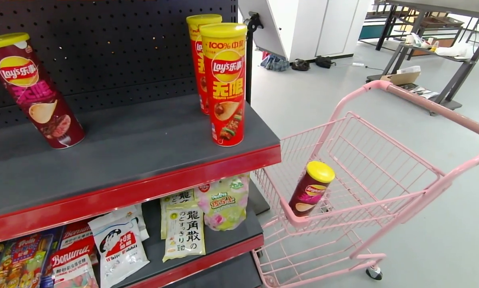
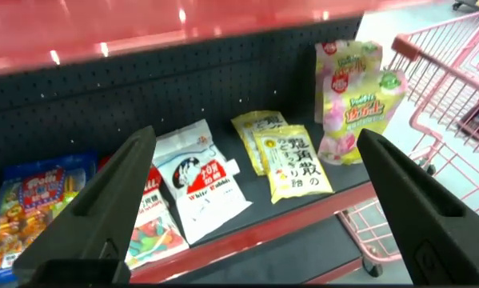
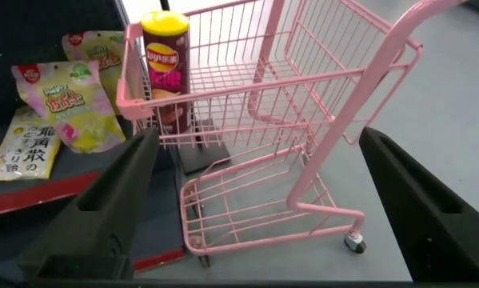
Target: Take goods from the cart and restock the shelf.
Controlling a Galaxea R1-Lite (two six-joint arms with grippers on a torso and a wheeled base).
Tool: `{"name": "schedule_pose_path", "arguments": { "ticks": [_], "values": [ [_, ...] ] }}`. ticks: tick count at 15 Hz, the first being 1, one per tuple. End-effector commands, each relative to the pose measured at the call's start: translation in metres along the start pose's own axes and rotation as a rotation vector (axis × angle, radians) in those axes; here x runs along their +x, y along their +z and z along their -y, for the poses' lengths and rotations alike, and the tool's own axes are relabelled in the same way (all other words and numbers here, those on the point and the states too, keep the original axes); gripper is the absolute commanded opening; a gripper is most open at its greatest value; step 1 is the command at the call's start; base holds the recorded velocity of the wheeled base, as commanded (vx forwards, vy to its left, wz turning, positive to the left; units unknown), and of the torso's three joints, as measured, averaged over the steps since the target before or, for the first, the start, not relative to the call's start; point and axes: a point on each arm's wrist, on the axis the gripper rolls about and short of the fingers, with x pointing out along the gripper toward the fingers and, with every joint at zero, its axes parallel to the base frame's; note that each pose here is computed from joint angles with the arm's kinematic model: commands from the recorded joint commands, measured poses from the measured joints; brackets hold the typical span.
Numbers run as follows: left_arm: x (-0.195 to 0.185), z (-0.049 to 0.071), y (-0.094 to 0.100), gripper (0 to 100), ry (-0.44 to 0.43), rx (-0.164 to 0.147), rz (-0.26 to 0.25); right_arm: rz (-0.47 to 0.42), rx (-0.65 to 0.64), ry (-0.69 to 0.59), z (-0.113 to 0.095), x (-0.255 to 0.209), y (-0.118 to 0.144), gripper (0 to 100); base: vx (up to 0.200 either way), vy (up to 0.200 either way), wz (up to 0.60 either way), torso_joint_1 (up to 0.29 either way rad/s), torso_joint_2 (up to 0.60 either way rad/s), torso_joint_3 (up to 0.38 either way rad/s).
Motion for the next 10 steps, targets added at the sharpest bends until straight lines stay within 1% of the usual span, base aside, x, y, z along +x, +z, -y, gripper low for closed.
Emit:
{"name": "schedule_pose_path", "arguments": {
  "ticks": [1, 4, 6, 7, 8, 9, 10],
  "values": [
    [0.0, 0.0, 0.0, 100, 0.0, 0.0, -0.001, -0.002, 0.0, 0.001, 0.0, 0.0, 0.0, 100, 0.0, 0.0, 0.0, -0.168, 0.55, 0.383],
    [0.0, 0.0, 0.0, 100, 0.0, 0.0, -0.001, -0.002, 0.0, 0.001, 0.0, 0.0, 0.0, 100, 0.0, 0.0, 0.0, -0.139, 0.48, 0.341],
    [0.0, 0.0, 0.0, 100, 0.002, 0.0, -0.001, -0.014, -0.002, -0.004, 0.0, 0.001, 0.001, 100, 0.0, 0.0, 0.0, -0.051, 0.18, 0.129],
    [0.0, 0.0, 0.0, 100, 0.0, 0.0, -0.001, 0.003, -0.019, -0.007, 0.0, 0.0, 0.002, 100, 0.0, 0.0, 0.0, -0.017, 0.08, 0.056],
    [0.0, 0.0, 0.0, 100, 0.0, 0.0, -0.001, 0.031, -0.026, 0.002, 0.0, -0.002, 0.015, 100, 0.0, 0.0, 0.0, 0.0, 0.0, 0.0],
    [0.0, 0.0, 0.0, 100, 0.0, 0.0, -0.001, 0.019, 0.129, 0.014, 0.0, 0.02, 0.117, 100, 0.0, 0.0, 0.0, 0.0, 0.0, 0.0],
    [0.0, 0.0, 0.0, 100, 0.0, 0.0, -0.001, 0.019, 0.211, 0.024, 0.0, 0.034, 0.147, 100, 0.0, 0.0, 0.0, 0.0, 0.0, 0.0]
  ]
}}
